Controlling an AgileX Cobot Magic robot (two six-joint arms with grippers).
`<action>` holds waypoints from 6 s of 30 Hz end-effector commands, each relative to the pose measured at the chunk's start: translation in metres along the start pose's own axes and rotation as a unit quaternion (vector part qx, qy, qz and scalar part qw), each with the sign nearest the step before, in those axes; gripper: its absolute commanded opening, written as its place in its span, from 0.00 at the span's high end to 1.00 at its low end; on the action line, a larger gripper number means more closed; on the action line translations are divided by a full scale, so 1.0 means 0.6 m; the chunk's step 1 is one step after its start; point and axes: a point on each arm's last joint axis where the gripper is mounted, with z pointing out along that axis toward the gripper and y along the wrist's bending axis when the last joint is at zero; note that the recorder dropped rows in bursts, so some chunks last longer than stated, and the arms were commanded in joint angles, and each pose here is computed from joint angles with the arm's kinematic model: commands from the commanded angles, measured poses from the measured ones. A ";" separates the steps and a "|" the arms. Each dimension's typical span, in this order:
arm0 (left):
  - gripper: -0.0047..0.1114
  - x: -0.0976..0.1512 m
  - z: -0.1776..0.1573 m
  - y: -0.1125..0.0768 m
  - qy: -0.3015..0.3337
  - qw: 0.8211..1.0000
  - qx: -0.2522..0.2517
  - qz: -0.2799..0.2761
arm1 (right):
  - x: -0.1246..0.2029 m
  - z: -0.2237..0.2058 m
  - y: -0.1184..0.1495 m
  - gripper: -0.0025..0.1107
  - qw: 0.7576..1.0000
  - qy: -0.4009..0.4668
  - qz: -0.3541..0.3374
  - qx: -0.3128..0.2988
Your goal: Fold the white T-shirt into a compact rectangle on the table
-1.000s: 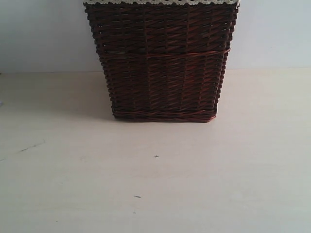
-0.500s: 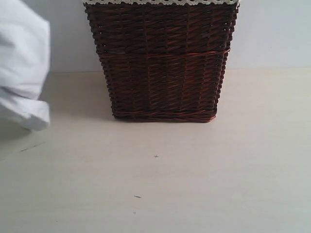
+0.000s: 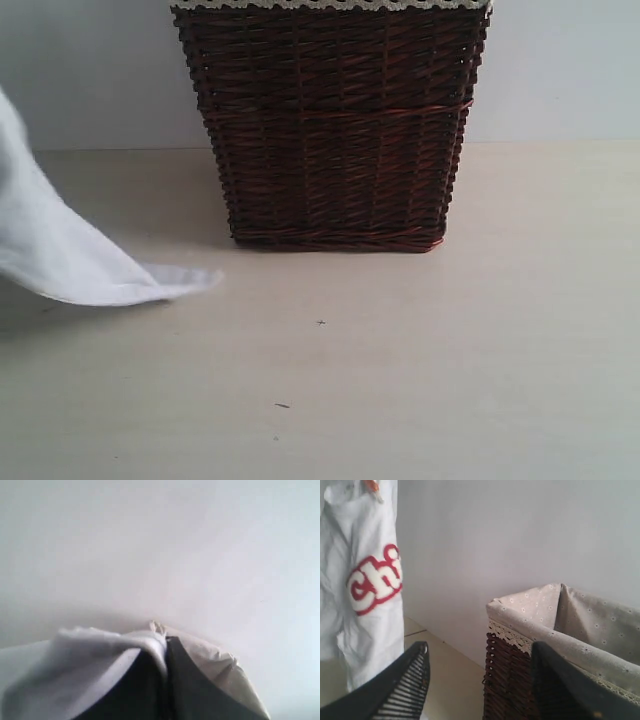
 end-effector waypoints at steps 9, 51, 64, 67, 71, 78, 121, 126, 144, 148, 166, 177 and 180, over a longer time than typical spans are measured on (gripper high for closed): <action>0.96 0.021 0.061 -0.002 0.051 0.992 0.096 -0.062 | 0.005 0.001 -0.004 0.46 1.000 0.007 0.002 0.014; 0.96 0.256 0.164 -0.253 0.234 0.914 0.267 0.197 | -0.015 -0.039 -0.028 0.46 0.994 -0.011 0.008 0.105; 0.96 0.240 0.089 -0.316 0.203 0.875 0.372 0.236 | -0.015 -0.039 -0.029 0.46 0.994 -0.010 0.006 0.106; 0.96 0.239 0.104 -0.290 0.209 0.890 0.299 0.272 | -0.015 -0.039 -0.029 0.46 0.994 -0.010 0.006 0.107; 0.96 0.254 0.150 -0.207 0.245 0.916 0.079 0.308 | -0.015 -0.039 -0.030 0.46 0.994 -0.009 0.006 0.110; 0.96 0.336 0.238 0.033 0.357 0.824 -0.287 0.333 | -0.015 -0.039 -0.031 0.46 0.993 -0.008 0.006 0.115; 0.46 0.640 0.393 0.204 0.551 0.759 0.057 0.341 | 0.062 0.011 -0.030 0.46 0.990 0.087 -0.043 0.103; 0.46 0.606 0.373 0.167 0.533 0.756 0.075 0.373 | 0.103 0.045 -0.035 0.46 0.982 0.142 -0.057 0.110; 0.46 0.738 0.302 0.111 0.509 0.506 0.246 0.652 | 0.108 0.049 -0.035 0.46 0.981 0.148 -0.053 0.110; 0.51 0.753 0.317 0.131 0.497 0.512 0.216 0.666 | 0.108 0.049 -0.035 0.46 0.981 0.148 -0.053 0.110; 0.53 0.699 0.296 0.102 0.467 0.511 0.199 0.694 | 0.108 0.049 -0.035 0.46 0.982 0.148 -0.044 0.111; 0.49 0.735 0.270 0.126 0.545 0.477 0.230 0.649 | 0.108 0.049 -0.035 0.46 0.982 0.149 -0.041 0.111; 0.49 0.750 0.285 0.136 0.523 0.490 0.221 0.662 | 0.108 0.049 -0.035 0.46 0.982 0.149 -0.041 0.111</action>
